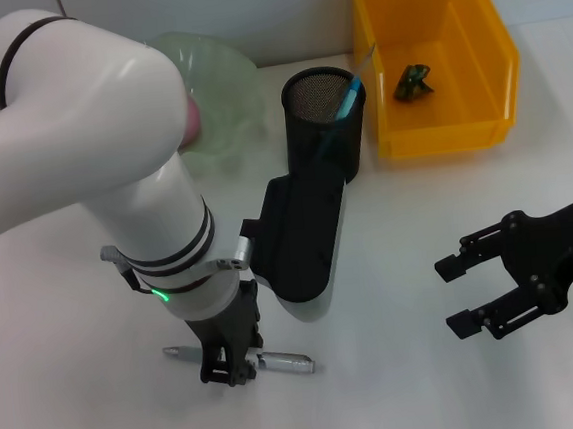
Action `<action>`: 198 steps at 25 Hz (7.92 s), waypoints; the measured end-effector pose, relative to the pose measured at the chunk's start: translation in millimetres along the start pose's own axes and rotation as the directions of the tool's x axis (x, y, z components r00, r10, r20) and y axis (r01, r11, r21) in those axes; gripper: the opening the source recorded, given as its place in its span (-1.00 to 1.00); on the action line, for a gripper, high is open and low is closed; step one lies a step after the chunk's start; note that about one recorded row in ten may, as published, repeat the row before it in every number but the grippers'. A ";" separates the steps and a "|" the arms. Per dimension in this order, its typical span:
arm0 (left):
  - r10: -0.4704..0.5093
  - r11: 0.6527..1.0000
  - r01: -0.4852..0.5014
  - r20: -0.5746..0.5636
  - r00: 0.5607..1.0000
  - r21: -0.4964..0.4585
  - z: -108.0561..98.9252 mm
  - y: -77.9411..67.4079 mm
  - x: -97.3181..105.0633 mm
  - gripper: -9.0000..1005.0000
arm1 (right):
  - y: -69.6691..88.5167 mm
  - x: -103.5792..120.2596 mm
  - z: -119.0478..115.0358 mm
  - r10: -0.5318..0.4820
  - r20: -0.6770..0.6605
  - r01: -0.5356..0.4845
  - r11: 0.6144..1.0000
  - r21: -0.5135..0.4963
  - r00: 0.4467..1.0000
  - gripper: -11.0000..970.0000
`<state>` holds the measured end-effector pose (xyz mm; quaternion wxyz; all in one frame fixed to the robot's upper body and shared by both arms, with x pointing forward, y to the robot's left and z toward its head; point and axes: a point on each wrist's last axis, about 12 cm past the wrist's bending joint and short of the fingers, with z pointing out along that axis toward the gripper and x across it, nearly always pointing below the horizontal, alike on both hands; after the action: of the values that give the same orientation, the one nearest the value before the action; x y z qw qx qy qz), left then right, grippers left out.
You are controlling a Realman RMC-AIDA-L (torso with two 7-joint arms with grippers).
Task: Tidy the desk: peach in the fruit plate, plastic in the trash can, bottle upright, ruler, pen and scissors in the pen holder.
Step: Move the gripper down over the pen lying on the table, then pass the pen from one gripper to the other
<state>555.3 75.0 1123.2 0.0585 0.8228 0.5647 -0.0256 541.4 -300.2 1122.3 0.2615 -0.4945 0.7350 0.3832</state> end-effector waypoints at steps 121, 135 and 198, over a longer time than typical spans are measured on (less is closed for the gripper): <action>0.041 0.387 0.921 0.999 0.025 -0.039 42.2 -41.6 24.2 -0.69 | -9.2 -28.0 68.5 -0.384 0.730 0.019 0.891 0.454 0.565 0.57; 0.049 0.325 0.944 0.998 0.049 -0.062 42.3 -40.8 28.5 -0.68 | -14.5 -43.5 94.5 -0.420 0.717 -0.008 0.860 0.510 0.556 0.48; 0.057 0.313 0.945 0.995 0.077 -0.091 43.6 -42.4 30.9 -0.68 | -11.4 -50.0 114.2 -0.413 0.724 -0.045 0.852 0.521 0.552 -0.69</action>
<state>528.0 113.2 1073.7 0.7087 0.2243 0.6210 -0.2484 571.3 -182.4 1092.0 0.7243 -0.2564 0.5421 0.3402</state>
